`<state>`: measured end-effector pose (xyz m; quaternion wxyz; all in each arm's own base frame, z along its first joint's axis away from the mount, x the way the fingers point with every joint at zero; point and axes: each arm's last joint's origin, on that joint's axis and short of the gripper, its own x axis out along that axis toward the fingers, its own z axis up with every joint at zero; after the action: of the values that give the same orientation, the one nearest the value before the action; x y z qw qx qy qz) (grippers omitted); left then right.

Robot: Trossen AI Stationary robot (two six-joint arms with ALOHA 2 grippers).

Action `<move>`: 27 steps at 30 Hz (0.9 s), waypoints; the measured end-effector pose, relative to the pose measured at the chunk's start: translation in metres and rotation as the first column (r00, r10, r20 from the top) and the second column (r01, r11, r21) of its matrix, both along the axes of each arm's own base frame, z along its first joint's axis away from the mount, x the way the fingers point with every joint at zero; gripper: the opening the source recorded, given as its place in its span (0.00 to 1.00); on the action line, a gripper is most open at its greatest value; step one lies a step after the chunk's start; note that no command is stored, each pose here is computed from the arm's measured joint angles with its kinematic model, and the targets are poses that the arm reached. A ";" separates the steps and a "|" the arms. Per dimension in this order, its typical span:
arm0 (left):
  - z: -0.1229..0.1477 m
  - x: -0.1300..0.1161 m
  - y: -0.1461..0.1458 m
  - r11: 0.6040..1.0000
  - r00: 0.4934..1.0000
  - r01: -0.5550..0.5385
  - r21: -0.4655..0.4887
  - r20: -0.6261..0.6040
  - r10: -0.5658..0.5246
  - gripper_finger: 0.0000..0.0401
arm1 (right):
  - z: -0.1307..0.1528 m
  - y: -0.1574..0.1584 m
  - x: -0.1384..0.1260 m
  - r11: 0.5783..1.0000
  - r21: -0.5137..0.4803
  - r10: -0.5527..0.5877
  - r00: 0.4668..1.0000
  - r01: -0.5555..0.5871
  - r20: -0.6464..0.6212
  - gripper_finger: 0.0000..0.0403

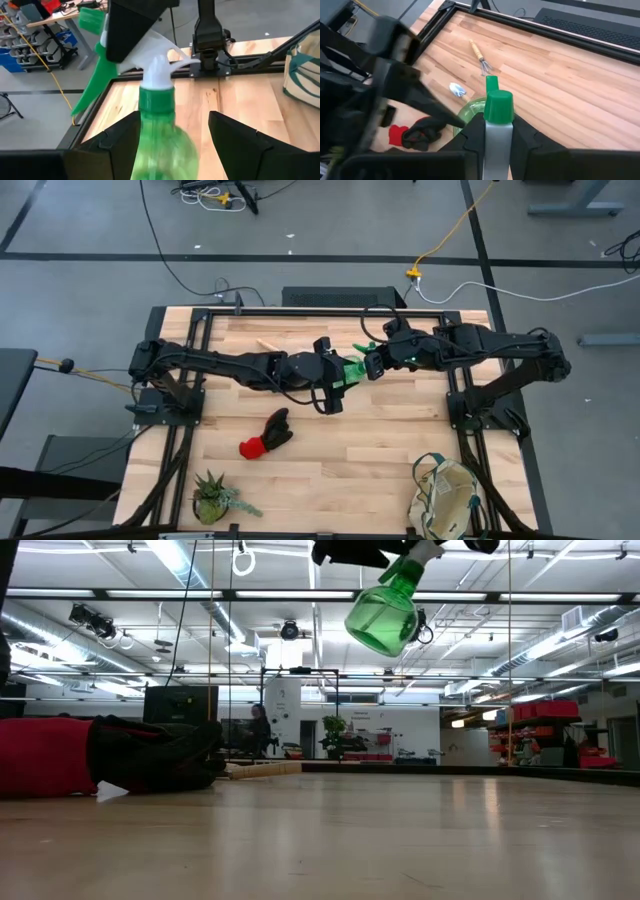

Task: Pick & Place Garden tools in Gardening bag
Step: Put the green spray bottle into the gardening bag

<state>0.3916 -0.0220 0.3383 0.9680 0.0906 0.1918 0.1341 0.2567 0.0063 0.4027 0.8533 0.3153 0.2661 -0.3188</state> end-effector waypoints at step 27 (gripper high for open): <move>0.094 -0.089 0.009 0.999 0.974 -0.043 -0.023 0.223 0.047 0.60 | 0.019 0.015 -0.061 0.917 -0.004 0.395 0.911 -0.399 -0.118 0.14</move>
<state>0.3021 -0.0126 0.4319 0.9809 0.0618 0.0848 0.1638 0.1955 0.0217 0.4214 0.8878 0.2237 0.3688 -0.1602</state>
